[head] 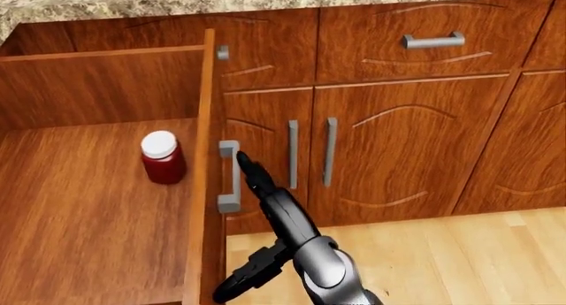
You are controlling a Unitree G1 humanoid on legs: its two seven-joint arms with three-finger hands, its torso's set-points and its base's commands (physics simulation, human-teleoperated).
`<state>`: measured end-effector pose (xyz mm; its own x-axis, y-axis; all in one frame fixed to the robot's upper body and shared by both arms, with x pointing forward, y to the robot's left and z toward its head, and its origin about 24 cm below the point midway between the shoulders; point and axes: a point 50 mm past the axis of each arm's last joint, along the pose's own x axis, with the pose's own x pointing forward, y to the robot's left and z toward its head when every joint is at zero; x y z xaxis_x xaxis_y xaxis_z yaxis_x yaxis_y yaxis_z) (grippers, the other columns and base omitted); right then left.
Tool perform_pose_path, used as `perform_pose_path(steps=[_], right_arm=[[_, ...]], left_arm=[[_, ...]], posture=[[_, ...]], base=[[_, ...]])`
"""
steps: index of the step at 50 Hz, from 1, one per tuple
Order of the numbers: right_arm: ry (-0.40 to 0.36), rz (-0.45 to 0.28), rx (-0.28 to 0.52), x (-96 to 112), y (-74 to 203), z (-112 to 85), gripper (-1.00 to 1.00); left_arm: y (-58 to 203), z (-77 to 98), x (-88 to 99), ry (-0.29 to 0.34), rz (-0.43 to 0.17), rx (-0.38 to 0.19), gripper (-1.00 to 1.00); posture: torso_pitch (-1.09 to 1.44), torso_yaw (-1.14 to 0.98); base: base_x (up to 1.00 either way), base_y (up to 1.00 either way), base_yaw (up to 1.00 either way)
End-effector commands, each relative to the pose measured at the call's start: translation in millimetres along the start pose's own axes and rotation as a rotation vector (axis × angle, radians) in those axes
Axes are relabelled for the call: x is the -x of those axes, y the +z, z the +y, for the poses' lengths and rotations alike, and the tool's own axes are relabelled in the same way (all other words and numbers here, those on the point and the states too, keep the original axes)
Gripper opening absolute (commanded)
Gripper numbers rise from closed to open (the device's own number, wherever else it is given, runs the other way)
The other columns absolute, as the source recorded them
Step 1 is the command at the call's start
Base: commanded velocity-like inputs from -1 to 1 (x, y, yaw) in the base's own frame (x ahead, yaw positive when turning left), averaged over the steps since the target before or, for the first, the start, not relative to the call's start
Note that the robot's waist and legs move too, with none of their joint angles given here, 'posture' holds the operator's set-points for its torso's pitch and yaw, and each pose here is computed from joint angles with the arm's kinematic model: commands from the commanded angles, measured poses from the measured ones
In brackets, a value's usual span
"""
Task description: Close the right drawer.
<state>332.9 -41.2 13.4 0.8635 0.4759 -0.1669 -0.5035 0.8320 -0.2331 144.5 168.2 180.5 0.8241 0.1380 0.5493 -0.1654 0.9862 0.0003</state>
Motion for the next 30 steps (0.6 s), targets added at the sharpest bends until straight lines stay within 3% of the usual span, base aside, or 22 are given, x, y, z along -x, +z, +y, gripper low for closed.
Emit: perform_pose_path(steps=[1,30], right_arm=[[0.071,-0.051,0.048,-6.2,14.5,11.4,1.0],[0.183,-0.03,0.138,-18.0,29.2,30.8,1.0]], left_arm=[[11.6,0.0,-0.7,0.0,-0.067,0.003,1.0],[10.9,0.8,-1.2,0.003,-0.067,0.005,1.0]], posture=[[0.0,0.0],[0.0,0.0]], base=[[0.0,0.0,0.0],[0.0,0.0,0.0]])
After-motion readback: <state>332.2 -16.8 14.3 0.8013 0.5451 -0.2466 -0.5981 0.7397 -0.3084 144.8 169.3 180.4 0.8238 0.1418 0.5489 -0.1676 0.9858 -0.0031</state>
